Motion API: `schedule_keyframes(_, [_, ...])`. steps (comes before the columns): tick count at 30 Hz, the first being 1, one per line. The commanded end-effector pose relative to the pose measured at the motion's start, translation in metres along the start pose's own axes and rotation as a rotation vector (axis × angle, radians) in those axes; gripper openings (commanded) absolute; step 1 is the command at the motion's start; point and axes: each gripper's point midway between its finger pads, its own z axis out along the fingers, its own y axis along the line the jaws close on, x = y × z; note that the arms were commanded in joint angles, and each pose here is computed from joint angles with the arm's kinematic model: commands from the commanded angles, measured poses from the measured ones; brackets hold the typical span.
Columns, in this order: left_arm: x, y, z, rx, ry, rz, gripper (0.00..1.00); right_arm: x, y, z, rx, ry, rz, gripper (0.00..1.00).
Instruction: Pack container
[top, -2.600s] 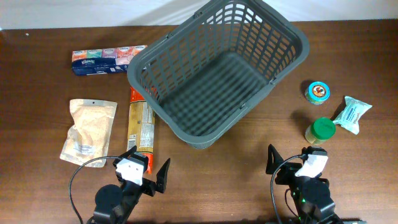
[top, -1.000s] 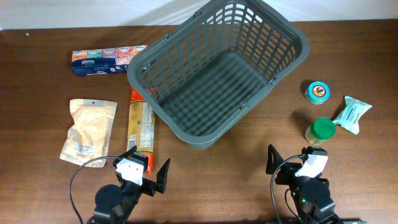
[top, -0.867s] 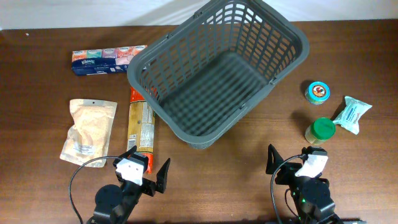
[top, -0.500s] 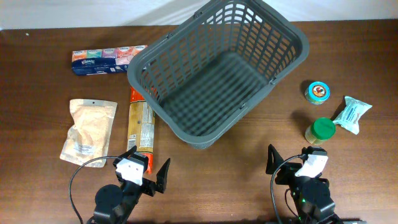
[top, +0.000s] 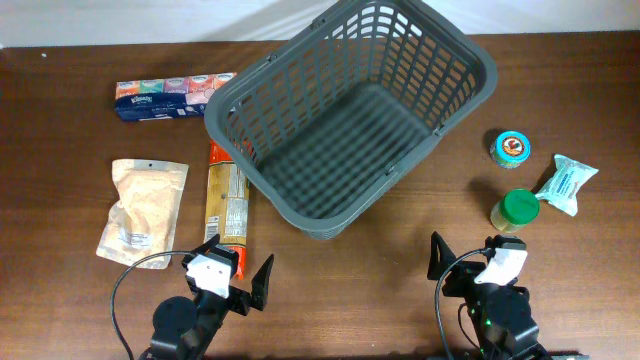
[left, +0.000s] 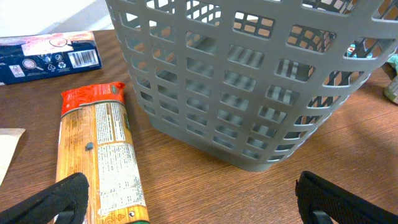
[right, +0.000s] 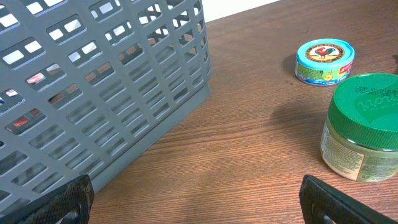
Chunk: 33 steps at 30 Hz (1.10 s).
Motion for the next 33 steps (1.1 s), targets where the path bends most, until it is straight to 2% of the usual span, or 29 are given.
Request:
schedule_keyframes(1, [0.002, 0.001, 0.001, -0.004, -0.002, -0.012, 0.99, 0.001, 0.000, 0.000, -0.002, -0.004, -0.002, 0.99])
schedule_keyframes(9, [0.002, 0.001, 0.001, -0.004, -0.003, -0.012, 0.99, 0.003, 0.004, 0.000, -0.026, 0.007, 0.005, 0.99])
schedule_keyframes(15, [0.002, 0.001, 0.001, -0.004, -0.002, -0.012, 0.99, 0.013, 0.028, -0.002, -0.164, 0.069, 0.010, 0.99])
schedule_keyframes(18, [0.002, 0.001, 0.001, -0.004, -0.002, -0.012, 0.99, 0.013, 0.033, -0.004, -0.183, 0.094, 0.093, 0.99])
schedule_keyframes(22, [0.002, 0.001, 0.001, -0.004, -0.002, -0.012, 0.99, -0.006, 0.052, -0.013, -0.235, 0.146, 0.118, 0.99])
schedule_keyframes(29, [0.002, 0.001, 0.001, -0.004, -0.003, -0.012, 0.99, -0.042, 0.078, -0.016, -0.228, 0.308, -0.092, 0.99])
schedule_keyframes(33, [0.002, 0.001, 0.001, -0.004, -0.003, -0.012, 0.99, -0.086, 0.100, -0.008, -0.217, 0.365, -0.201, 0.99])
